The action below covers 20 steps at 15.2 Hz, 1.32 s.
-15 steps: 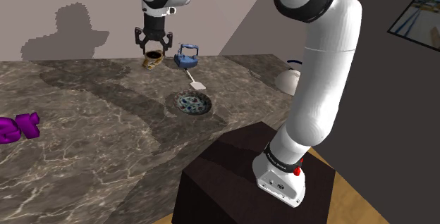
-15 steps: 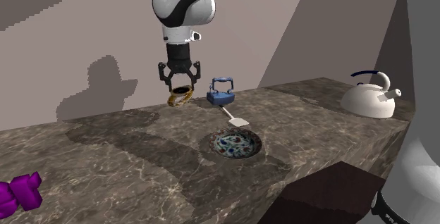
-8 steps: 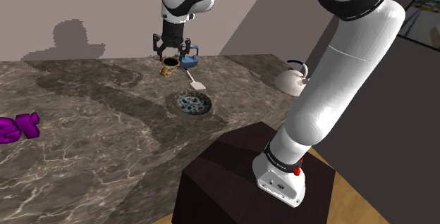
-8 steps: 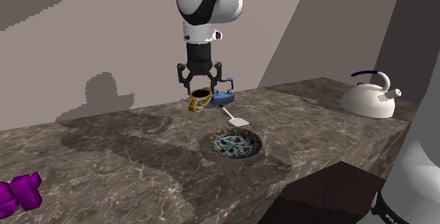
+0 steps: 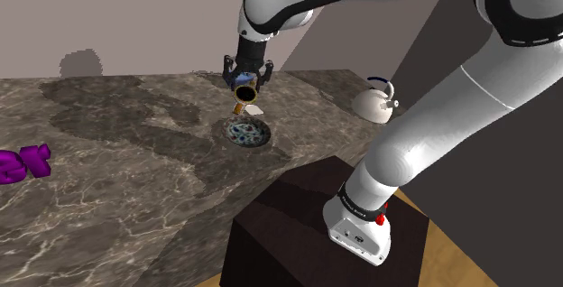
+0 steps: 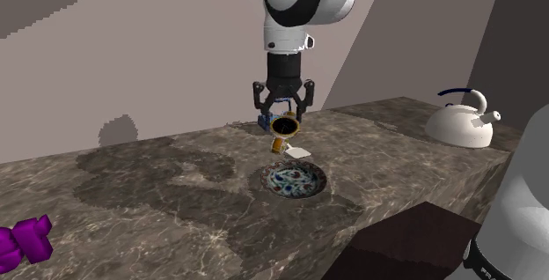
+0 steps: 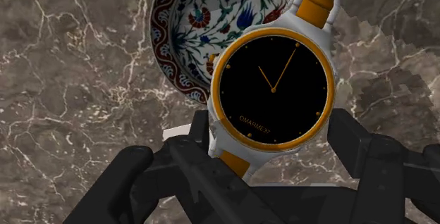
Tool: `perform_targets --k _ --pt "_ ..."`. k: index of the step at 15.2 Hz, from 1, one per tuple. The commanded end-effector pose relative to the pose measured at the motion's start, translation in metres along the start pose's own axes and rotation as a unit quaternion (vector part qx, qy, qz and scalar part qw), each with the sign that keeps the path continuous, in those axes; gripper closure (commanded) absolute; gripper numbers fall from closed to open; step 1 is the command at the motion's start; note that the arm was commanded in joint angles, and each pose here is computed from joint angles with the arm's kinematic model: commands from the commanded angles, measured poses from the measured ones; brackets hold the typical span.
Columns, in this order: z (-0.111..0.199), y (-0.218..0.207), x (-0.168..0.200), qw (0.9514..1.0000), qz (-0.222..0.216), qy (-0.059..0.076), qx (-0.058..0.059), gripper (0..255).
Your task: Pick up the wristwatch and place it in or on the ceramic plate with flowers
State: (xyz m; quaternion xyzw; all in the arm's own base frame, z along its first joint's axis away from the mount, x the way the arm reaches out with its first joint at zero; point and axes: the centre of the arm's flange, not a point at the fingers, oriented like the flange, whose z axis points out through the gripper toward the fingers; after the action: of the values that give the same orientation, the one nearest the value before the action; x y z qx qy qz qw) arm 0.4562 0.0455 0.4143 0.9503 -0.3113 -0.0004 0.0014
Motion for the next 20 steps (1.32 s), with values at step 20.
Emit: perform_targets --k 20 --pt "0.091 0.021 -0.02 1.0 0.0 0.0 0.0 255"
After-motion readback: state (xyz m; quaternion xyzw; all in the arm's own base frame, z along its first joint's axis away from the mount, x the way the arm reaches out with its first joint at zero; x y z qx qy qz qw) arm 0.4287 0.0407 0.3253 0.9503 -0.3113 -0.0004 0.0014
